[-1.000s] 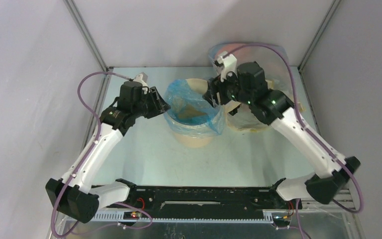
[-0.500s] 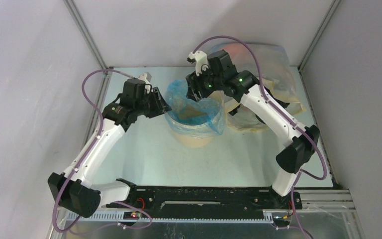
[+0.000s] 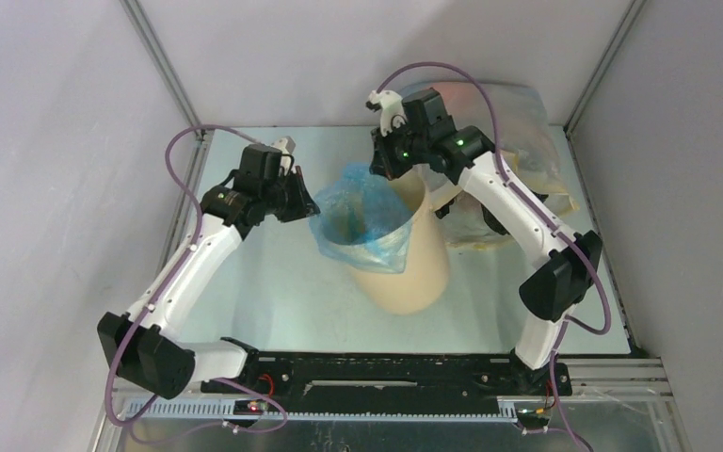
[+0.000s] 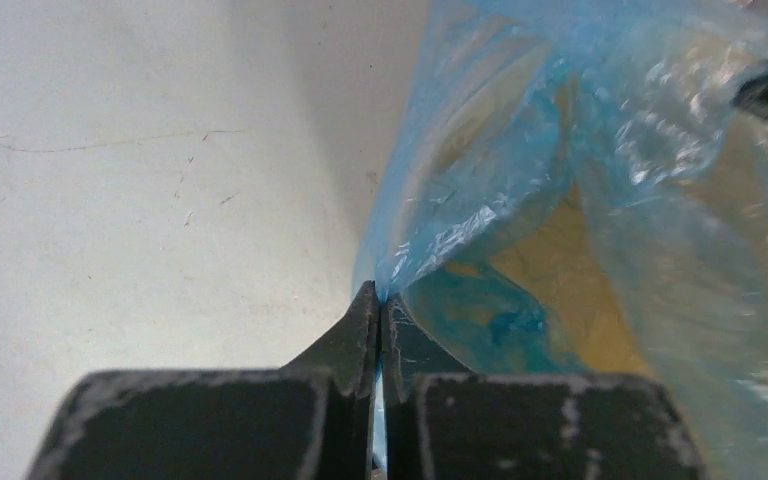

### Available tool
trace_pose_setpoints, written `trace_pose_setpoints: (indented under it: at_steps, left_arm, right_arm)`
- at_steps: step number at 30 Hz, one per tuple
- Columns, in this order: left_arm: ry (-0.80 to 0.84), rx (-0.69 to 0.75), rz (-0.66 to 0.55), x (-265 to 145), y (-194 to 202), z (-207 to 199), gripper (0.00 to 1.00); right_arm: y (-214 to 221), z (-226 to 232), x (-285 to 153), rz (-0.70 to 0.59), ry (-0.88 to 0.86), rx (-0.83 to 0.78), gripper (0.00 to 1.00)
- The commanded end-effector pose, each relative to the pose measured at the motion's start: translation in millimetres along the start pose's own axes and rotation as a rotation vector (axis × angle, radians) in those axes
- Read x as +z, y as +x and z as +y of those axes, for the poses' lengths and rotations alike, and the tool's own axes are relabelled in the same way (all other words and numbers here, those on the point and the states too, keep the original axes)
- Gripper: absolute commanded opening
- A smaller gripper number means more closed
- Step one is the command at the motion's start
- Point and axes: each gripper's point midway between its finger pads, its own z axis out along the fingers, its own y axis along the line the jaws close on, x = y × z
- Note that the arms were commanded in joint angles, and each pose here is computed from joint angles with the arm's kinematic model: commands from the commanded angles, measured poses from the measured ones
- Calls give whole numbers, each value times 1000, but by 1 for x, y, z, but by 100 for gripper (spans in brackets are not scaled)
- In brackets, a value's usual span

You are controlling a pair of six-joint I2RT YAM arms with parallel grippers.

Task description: Put the trash bags into the trash bin

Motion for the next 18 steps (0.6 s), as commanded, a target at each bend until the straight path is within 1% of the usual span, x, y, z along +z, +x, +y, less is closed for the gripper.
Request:
trace_pose_setpoints:
  at_steps: [1, 5, 9, 11, 12, 14, 15, 16, 18]
  left_arm:
    - [65, 24, -32, -11, -17, -20, 0]
    - [45, 33, -43, -15, -20, -18, 0]
    - [1, 46, -71, -23, -27, -13, 0]
    - [19, 47, -73, -26, -28, -18, 2]
    - [41, 46, -69, -27, -27, -23, 7]
    - [97, 49, -48, -27, -22, -35, 23]
    - [132, 50, -32, -27, -18, -43, 30]
    - [155, 53, -24, -27, -14, -48, 34]
    - [193, 55, -14, -29, -9, -56, 39]
  right_arm:
    - [-34, -24, -19, -112, 39, 73, 0]
    - [-29, -33, -27, -101, 29, 127, 0]
    - [-23, -24, -33, -110, -15, 146, 0]
    - [-23, -18, -39, -117, -35, 153, 0]
    - [-23, -15, -42, -116, -42, 157, 0]
    - [-23, -12, -50, -119, -41, 163, 0]
    - [-23, -10, -55, -125, -37, 165, 0]
    - [-22, -9, -60, -129, -32, 167, 0]
    - [-21, -5, -72, -139, -25, 171, 0]
